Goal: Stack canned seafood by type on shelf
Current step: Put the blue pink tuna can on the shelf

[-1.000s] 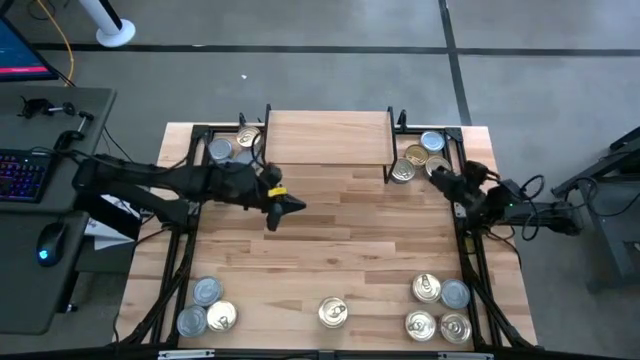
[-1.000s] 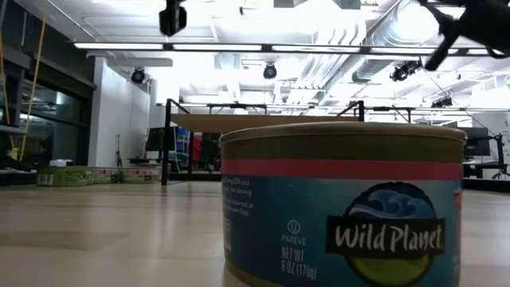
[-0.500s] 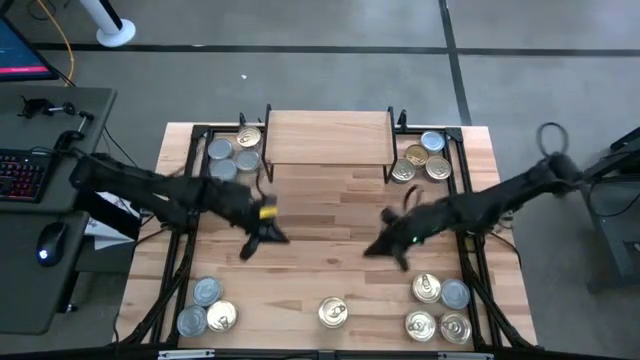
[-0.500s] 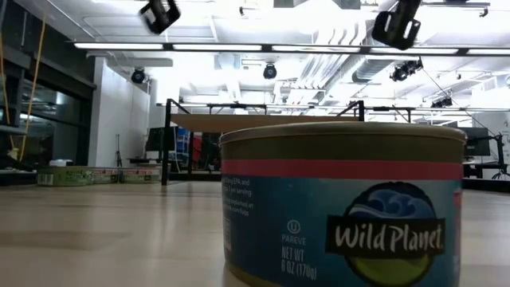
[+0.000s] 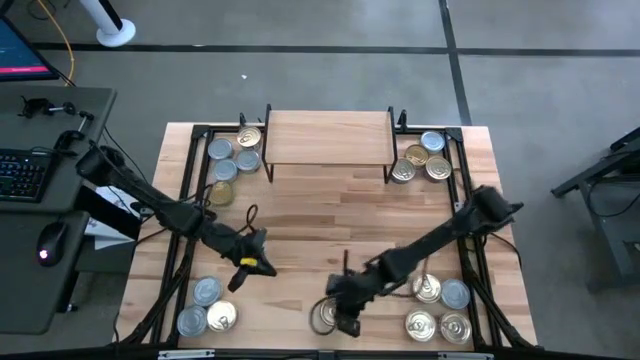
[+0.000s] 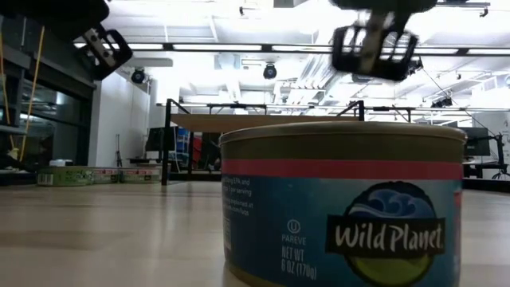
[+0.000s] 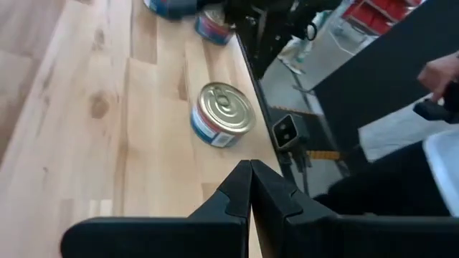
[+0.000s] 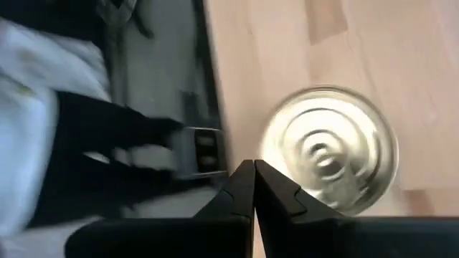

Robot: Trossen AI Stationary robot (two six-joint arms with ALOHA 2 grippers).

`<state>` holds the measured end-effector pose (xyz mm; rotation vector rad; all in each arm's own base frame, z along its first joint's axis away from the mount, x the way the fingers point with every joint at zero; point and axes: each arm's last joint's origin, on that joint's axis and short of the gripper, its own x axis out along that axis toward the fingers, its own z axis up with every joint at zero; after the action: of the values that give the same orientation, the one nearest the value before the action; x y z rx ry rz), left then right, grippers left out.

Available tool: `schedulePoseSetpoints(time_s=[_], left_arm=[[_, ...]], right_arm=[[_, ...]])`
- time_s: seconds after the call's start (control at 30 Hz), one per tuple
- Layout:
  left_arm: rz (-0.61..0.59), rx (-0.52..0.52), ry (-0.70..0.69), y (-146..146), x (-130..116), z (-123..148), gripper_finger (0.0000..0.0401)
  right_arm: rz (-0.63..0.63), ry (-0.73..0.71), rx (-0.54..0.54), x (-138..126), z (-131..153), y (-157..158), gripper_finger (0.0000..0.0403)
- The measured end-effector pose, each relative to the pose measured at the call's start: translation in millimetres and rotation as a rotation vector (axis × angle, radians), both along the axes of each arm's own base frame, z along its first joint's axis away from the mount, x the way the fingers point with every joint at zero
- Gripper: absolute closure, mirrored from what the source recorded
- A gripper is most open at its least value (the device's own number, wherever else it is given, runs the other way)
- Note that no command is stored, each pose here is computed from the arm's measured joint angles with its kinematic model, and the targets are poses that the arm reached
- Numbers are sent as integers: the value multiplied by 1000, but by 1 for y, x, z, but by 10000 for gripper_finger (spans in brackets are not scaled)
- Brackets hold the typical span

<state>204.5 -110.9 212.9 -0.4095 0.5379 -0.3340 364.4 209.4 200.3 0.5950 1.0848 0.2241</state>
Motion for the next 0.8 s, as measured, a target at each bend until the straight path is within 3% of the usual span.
schedulePoseSetpoints(time_s=[0.13, 0.43, 0.63, 0.8], left_arm=[[41, 20, -18, -5, -3, 1, 401], [97, 65, -41, -7, -1, 8, 401], [133, 196, -116, -7, 4, 20, 401], [157, 244, -120, -6, 5, 23, 401]], right_arm=[[106, 89, -139, 17, -16, -1, 403], [310, 87, -310, 34, -30, -19, 403], [297, -5, -498, 56, -26, -66, 403], [255, -109, -564, 78, -24, -111, 403]])
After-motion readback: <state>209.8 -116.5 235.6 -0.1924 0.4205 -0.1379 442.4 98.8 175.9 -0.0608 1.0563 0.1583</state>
